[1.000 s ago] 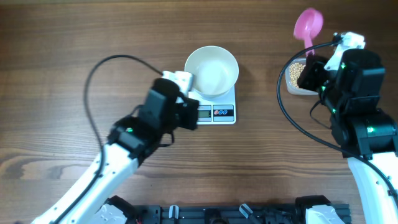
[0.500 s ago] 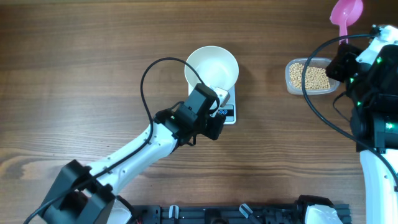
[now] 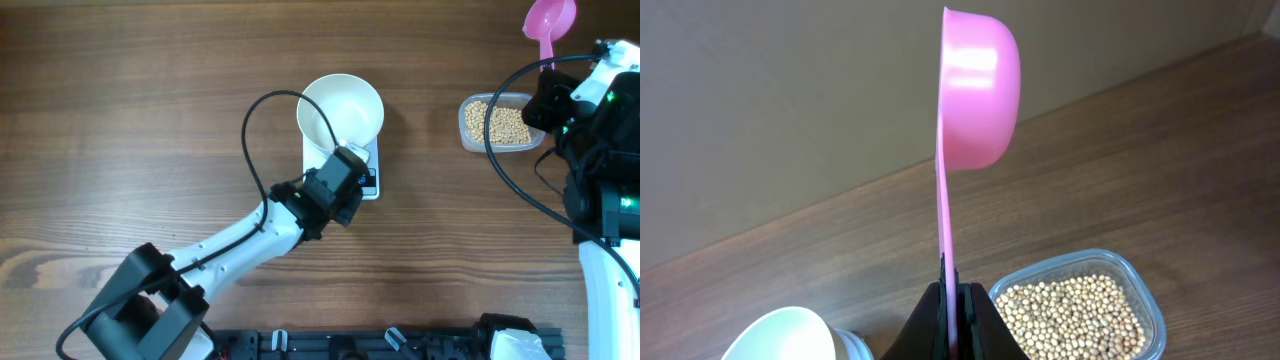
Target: Scoop item into bowl and weigh 150g on scale
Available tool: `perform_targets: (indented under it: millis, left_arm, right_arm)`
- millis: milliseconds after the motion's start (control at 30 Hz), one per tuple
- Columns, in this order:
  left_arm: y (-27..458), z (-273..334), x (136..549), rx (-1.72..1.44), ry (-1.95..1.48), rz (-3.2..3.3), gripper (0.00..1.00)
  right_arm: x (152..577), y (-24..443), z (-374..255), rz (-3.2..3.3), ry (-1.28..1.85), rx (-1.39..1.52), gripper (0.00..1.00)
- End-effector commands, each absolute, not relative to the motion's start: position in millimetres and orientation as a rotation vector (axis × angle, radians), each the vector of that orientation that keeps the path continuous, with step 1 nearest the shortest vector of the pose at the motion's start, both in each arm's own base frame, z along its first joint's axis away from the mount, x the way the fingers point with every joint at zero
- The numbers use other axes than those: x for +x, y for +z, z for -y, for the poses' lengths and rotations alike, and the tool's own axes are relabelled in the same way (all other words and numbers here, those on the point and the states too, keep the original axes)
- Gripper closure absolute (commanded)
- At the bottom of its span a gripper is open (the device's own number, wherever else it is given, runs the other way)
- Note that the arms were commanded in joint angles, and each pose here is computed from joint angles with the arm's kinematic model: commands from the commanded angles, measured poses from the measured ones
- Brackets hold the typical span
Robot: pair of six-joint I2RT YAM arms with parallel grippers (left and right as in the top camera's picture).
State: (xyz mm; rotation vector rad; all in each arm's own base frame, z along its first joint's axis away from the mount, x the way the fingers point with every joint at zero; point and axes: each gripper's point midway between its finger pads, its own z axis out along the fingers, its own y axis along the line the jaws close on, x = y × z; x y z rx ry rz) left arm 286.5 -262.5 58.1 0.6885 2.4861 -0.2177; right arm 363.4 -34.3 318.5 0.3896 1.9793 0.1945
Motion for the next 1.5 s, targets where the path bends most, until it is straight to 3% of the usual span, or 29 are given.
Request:
perform_targets:
  millis: [0,200,633,1467]
  left_arm:
    - [63.9,267.9,288.8,0.713,-0.160,-2.429,0.96]
    - [60.8,279.8,283.7,0.828,-0.258,-2.417,0.96]
    - [45.1,260.6,307.6,0.749,-0.078,-2.408,0.96]
    - [26.6,272.6,318.9,0.778,-0.100,-2.378,0.96]
  right_arm:
    - [363.9,321.3,33.0,-1.982,0.195,0.363,0.96]
    - [363.8,307.1,32.7,-2.039,0.180,0.350,0.96]
    - [363.6,301.5,25.0,-2.066,0.228,0.331,0.96]
    - [361.2,297.5,22.1,-2.085,0.249,0.336,0.96]
